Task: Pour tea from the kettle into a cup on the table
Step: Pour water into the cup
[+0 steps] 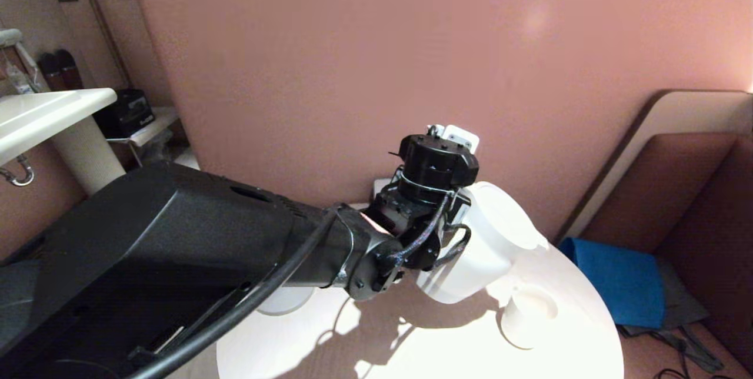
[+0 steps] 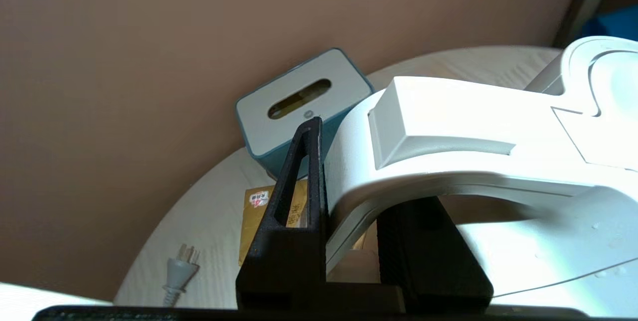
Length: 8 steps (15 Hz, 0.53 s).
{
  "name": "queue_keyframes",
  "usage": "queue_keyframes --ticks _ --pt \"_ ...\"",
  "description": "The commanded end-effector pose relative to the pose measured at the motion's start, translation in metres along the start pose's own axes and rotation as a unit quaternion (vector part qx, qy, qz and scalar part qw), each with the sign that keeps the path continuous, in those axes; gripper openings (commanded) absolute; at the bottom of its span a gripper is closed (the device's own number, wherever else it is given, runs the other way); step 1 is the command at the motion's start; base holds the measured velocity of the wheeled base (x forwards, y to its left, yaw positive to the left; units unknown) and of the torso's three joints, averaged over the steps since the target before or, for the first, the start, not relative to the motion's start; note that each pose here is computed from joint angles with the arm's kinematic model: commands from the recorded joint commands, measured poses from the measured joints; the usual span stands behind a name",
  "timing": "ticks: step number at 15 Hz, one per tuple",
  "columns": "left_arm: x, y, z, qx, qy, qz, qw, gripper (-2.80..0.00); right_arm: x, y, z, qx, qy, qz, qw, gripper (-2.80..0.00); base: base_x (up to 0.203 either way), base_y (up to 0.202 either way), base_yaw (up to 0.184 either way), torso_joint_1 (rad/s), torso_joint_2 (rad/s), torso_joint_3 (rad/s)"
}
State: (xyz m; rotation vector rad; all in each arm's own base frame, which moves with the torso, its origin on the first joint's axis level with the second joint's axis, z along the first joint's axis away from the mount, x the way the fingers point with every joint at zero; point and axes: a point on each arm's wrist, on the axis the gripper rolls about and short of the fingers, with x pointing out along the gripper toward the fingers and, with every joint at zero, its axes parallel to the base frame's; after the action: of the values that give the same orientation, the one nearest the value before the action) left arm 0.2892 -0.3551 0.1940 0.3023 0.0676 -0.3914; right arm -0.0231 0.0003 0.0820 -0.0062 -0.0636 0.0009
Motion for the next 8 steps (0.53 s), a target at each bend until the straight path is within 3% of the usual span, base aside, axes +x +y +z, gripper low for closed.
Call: queue_keyframes --ticks 1,8 --pt "0.0 -0.001 0.0 0.013 -0.001 0.0 0.9999 -2.8 0.0 0.0 0.0 0.0 0.0 0.0 1.0 0.0 0.0 0.0 0.0 0.0 0.0 0.0" --pt "0.012 -0.02 0.002 0.061 -0.017 -0.006 0.998 -2.8 0.0 0.0 0.0 0.0 0.0 0.0 1.0 0.0 0.0 0.0 0.0 0.0 0.0 0.0"
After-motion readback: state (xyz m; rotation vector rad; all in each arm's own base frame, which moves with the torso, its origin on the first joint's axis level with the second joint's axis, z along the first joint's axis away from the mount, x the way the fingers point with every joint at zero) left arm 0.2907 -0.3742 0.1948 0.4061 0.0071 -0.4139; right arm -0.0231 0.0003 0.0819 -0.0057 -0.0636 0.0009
